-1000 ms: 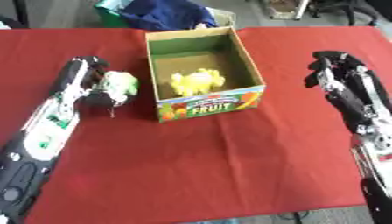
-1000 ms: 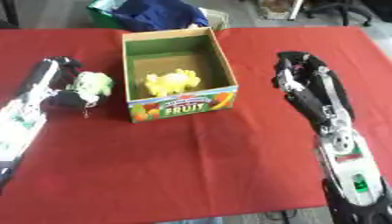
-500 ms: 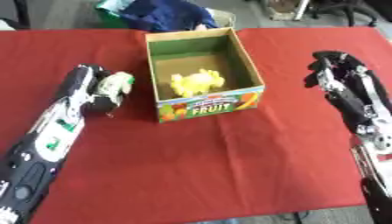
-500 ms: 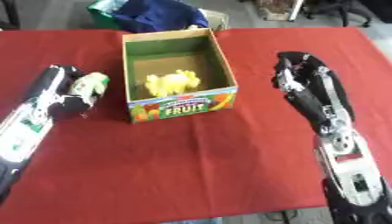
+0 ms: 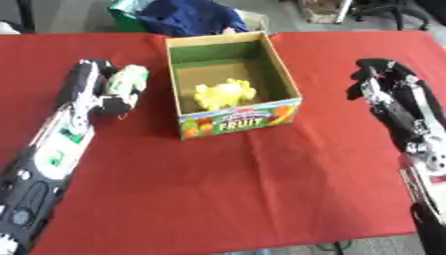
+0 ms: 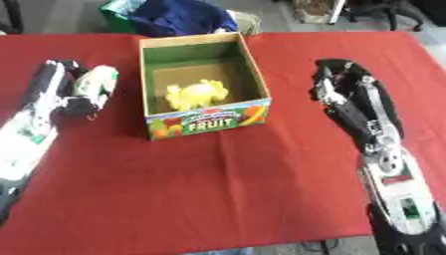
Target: Pick up objects on the table and place them in the box.
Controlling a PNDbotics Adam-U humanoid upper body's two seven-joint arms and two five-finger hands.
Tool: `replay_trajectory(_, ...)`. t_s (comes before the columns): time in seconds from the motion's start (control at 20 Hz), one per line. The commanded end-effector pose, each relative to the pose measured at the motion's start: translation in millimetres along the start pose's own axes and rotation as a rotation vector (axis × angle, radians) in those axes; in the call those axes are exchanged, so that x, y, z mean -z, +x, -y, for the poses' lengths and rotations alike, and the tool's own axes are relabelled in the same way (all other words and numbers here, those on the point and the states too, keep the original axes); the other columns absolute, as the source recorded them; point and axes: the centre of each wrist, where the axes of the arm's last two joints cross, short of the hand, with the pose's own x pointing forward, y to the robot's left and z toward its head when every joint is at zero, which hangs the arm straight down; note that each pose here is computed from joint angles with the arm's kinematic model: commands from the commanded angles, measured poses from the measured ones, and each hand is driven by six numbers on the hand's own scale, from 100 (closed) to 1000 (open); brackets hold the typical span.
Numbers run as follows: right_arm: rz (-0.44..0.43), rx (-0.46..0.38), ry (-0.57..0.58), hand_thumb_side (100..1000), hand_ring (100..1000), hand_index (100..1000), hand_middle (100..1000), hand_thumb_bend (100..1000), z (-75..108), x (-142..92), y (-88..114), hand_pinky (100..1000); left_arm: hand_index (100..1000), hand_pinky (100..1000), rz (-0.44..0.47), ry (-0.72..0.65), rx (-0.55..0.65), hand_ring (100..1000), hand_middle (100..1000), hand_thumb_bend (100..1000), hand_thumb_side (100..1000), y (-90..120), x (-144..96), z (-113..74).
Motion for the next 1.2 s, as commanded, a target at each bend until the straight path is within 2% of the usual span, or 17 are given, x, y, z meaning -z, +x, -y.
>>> replay_trajectory(0.05,0.025,-0.021,0.002,445,527,725,560,100,5.4,3,7,523,459,432,0.095,0.070,-0.001,289,247,181,100,30,8,-33.0)
replay_trajectory(0.2,0.026,-0.019,0.005,442,527,725,560,100,4.6,3,7,523,464,438,0.150,0.057,0.007,294,252,178,100,55,16,-33.9)
replay_trajectory(0.45,0.031,-0.006,0.017,441,527,725,559,100,1.1,4,8,523,480,456,0.210,-0.015,0.072,312,270,183,100,90,40,-2.2)
replay_trajectory(0.8,0.035,0.012,0.033,442,527,725,559,100,-4.1,6,8,523,501,473,0.212,-0.054,0.132,337,296,206,100,96,55,53.4)
replay_trajectory(0.9,0.038,0.017,0.039,442,527,725,559,100,-5.8,7,9,523,547,495,0.214,-0.050,0.154,391,353,302,100,95,54,65.4)
replay_trajectory(1.05,0.040,0.023,0.047,443,527,724,558,100,-7.7,7,9,523,627,533,0.218,-0.014,0.195,475,444,535,112,93,53,76.5)
replay_trajectory(1.1,0.040,0.024,0.047,442,527,724,558,100,-7.8,7,9,523,641,542,0.222,0.002,0.203,488,458,593,162,92,52,78.3)
replay_trajectory(1.15,0.040,0.023,0.046,442,527,724,558,100,-7.6,7,9,523,702,588,0.226,0.015,0.208,556,526,803,325,91,52,79.7)
replay_trajectory(1.2,0.039,0.023,0.045,443,527,724,558,100,-7.4,7,9,523,730,608,0.229,0.027,0.211,582,554,926,411,89,51,80.3)
